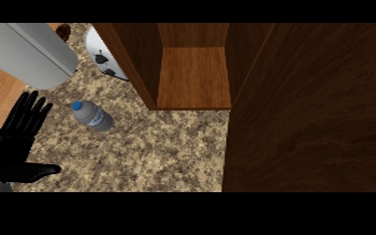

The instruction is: Pick up the bottled water, place it into the cabinet and close the cabinet

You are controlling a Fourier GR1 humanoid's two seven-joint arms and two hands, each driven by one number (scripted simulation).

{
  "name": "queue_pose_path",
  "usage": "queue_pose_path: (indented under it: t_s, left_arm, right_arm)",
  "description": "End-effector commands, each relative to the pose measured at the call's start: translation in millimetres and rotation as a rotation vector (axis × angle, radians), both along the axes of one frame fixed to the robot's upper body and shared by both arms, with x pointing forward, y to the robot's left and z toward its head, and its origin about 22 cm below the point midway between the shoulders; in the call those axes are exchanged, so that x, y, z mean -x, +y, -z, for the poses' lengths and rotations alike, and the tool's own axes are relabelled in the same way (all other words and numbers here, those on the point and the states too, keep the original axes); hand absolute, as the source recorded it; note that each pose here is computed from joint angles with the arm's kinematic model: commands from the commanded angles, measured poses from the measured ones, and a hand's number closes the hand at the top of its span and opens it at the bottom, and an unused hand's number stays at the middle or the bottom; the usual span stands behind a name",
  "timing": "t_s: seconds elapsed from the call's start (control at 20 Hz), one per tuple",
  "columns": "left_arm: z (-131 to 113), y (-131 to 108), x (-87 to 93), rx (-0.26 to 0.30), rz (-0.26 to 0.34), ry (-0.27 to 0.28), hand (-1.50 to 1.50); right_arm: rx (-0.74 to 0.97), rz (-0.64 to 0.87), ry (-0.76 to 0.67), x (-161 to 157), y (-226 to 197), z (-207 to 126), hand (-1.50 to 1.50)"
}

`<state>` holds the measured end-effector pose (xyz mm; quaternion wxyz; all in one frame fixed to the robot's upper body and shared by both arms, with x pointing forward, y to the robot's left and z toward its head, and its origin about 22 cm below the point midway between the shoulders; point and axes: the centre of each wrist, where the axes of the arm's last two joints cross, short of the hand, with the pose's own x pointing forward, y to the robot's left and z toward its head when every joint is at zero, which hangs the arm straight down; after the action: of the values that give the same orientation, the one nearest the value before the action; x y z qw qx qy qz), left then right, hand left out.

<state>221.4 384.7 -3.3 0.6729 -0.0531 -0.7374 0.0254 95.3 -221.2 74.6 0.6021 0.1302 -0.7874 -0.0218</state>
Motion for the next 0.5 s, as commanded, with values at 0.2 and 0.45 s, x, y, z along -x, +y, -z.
queue_pose_path:
  t_s: [0.2, 0.45]
  left_arm:
    - [34.5, -1.6, -38.5, 0.003, 0.024, 0.067, -1.5]
    - [59.8, 18.3, -37.5, 0.028, -0.029, 0.103, -1.5]
  right_arm:
    - [-0.002, -0.016, -0.005, 2.1, 1.5, -6.5, -1.5]
    - [-0.016, -0.015, -0.005, -3.1, 11.8, -6.9, -1.5]
